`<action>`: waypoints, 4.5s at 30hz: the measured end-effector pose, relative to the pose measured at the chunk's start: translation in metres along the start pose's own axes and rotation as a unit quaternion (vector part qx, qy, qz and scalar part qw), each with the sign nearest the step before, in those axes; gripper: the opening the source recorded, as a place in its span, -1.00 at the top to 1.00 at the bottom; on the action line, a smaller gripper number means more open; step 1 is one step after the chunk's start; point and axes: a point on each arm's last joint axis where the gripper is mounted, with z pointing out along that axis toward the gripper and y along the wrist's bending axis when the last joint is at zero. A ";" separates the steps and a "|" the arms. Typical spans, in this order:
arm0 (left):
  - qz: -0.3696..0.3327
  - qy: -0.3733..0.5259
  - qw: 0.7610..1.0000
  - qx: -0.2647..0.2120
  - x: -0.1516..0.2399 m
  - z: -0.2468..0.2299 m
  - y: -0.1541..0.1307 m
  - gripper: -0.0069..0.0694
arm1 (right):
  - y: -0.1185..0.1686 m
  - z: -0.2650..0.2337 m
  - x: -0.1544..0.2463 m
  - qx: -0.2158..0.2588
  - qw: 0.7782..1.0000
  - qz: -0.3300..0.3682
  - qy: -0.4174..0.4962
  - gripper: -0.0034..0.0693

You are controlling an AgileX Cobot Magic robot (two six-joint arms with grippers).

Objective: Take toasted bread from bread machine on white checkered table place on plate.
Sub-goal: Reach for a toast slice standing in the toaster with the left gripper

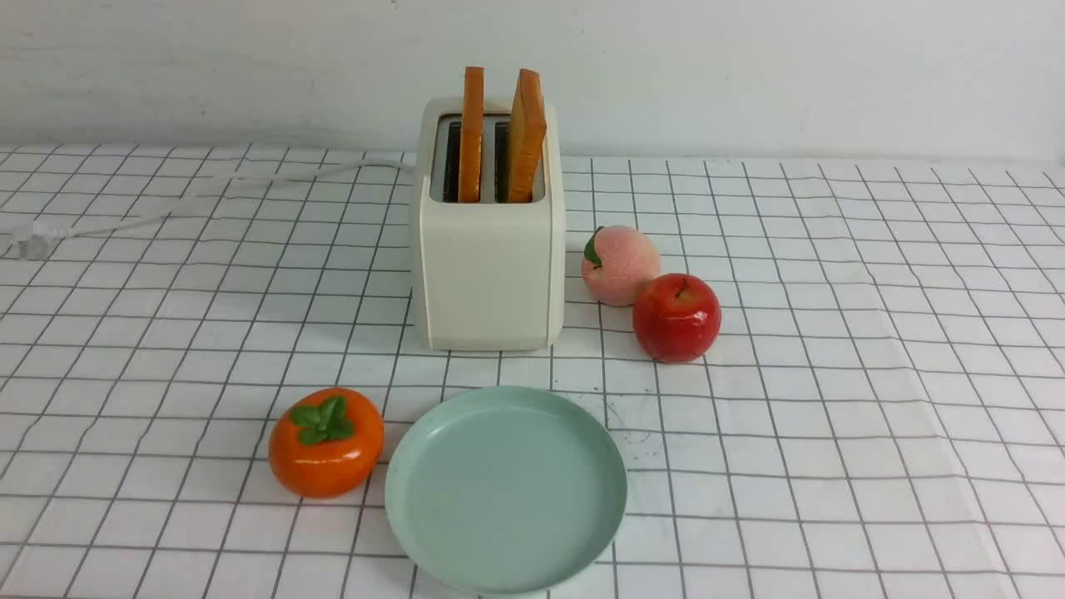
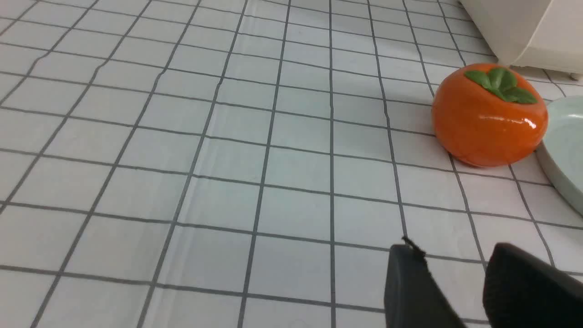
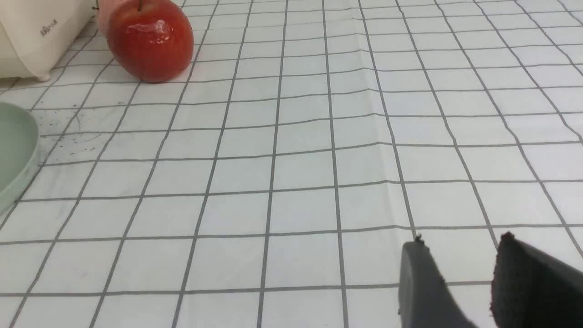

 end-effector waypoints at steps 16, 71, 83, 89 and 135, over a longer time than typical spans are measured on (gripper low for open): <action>0.000 0.000 1.000 0.000 0.000 0.000 0.000 0.19 | 0.000 0.000 0.000 0.000 1.000 0.000 0.000 0.25; -0.115 0.298 0.939 0.126 -0.222 0.111 -0.079 0.85 | 0.000 0.000 0.000 0.000 1.000 0.000 0.000 0.25; 0.068 0.274 0.957 0.071 -0.291 0.233 -0.213 0.85 | 0.000 0.000 0.000 0.000 1.000 0.000 0.000 0.25; 0.078 0.240 0.966 0.057 -0.307 0.265 -0.239 0.58 | 0.000 0.000 0.000 0.000 1.000 0.000 0.000 0.25; 0.093 0.203 0.975 -0.005 -0.259 0.342 -0.245 0.56 | 0.000 0.000 0.000 0.000 1.000 0.000 0.000 0.25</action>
